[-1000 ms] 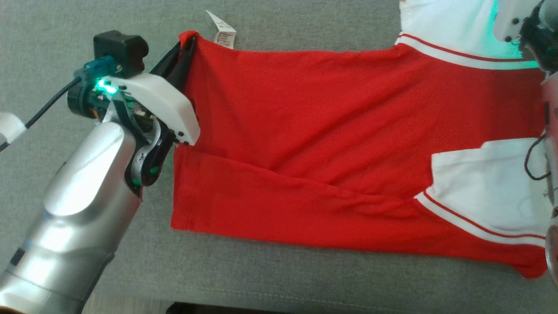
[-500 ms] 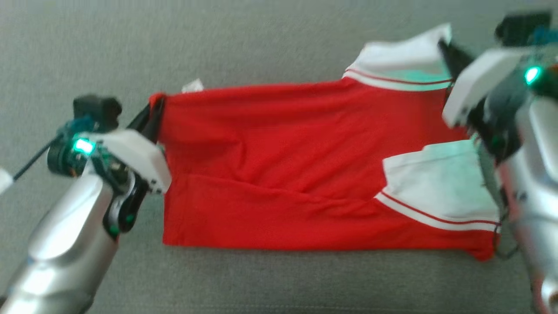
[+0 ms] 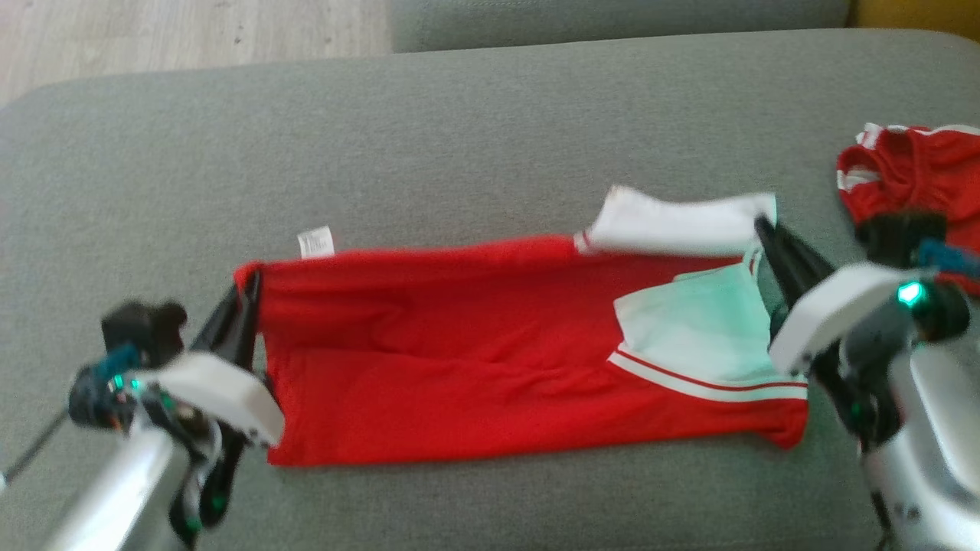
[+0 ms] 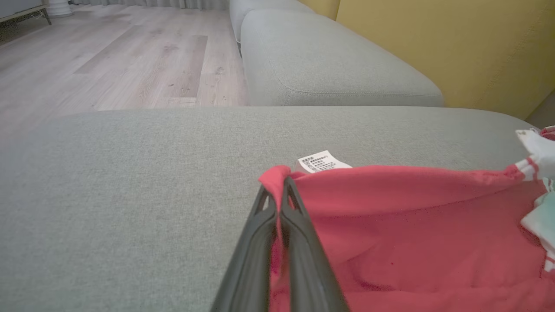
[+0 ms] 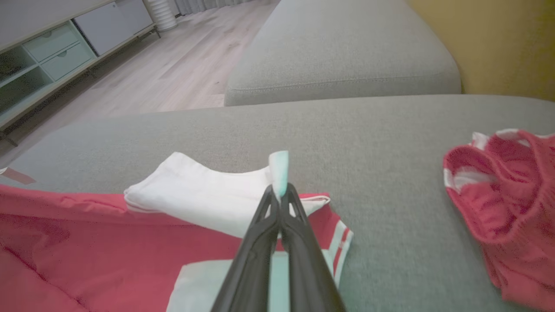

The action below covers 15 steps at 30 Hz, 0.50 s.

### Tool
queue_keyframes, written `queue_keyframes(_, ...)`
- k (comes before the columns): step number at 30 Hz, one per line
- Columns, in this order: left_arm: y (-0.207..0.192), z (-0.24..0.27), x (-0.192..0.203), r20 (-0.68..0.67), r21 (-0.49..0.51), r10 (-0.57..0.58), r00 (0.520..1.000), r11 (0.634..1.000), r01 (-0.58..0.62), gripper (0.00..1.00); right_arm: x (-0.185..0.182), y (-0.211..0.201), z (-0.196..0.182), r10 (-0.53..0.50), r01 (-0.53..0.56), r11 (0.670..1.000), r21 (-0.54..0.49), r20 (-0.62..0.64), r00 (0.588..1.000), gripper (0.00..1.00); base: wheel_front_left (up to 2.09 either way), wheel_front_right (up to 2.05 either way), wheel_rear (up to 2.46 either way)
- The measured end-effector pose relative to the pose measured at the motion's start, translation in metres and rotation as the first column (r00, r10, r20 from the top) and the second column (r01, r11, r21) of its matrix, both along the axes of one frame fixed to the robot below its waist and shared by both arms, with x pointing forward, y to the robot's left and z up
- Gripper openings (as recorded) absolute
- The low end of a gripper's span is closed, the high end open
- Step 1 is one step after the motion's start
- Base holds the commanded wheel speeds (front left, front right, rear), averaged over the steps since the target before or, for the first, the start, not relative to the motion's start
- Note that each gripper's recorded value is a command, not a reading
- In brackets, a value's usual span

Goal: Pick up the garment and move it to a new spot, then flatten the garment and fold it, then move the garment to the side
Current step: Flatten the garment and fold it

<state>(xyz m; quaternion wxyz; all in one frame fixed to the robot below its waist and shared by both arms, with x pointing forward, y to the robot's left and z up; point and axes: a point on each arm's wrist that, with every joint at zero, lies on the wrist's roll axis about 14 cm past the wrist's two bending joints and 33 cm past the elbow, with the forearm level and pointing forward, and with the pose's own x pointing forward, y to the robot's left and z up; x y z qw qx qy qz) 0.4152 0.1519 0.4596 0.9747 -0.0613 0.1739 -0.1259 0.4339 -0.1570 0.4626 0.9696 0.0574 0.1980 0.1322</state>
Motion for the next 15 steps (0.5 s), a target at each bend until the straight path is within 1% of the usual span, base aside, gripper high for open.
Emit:
queue_keyframes(5,-0.002,-0.013,-0.024,0.005,-0.027,0.03,1.0,0.999,-0.029,0.0,-0.026,-0.004,-0.019,-0.048,0.049,0.998,0.028,-0.036,0.998,0.0,0.0,0.0,0.0)
queue_keyframes(8,0.0,-0.026,-0.039,-0.023,-0.025,0.048,0.999,0.999,-0.049,0.0,-0.037,-0.002,-0.028,-0.065,0.068,0.997,0.045,-0.058,0.996,0.0,0.0,0.0,0.0)
queue_keyframes(9,0.001,-0.031,-0.044,-0.035,-0.018,0.05,0.998,0.999,-0.051,0.0,-0.04,-0.002,-0.031,-0.067,0.07,0.997,0.041,-0.062,0.996,0.12,0.0,0.0,0.0)
queue_keyframes(10,0.002,-0.036,-0.048,-0.046,-0.012,0.053,0.998,0.999,-0.053,0.07,-0.042,-0.002,-0.032,-0.074,0.076,0.996,0.04,-0.064,0.995,0.41,0.0,0.0,0.0)
queue_keyframes(11,0.002,-0.036,-0.048,-0.046,-0.012,0.053,0.998,0.999,-0.053,0.2,-0.042,-0.002,-0.032,-0.074,0.076,0.996,0.04,-0.064,0.995,0.76,0.0,0.0,0.0)
queue_keyframes(12,0.001,-0.039,-0.051,-0.052,-0.016,0.057,0.997,0.998,-0.058,0.32,-0.043,-0.003,-0.033,-0.086,0.089,0.995,0.048,-0.061,0.994,1.0,0.0,0.0,0.0)
queue_keyframes(13,0.0,-0.041,-0.054,-0.057,-0.024,0.062,0.996,0.998,-0.064,0.45,-0.045,-0.003,-0.034,-0.094,0.097,0.994,0.053,-0.066,0.993,1.0,0.0,0.0,0.0)
queue_keyframes(15,-0.003,-0.044,-0.059,-0.058,-0.034,0.077,0.995,0.996,-0.079,1.0,-0.049,-0.005,-0.035,-0.117,0.121,0.99,0.069,-0.061,0.991,1.0,0.0,0.0,0.0)
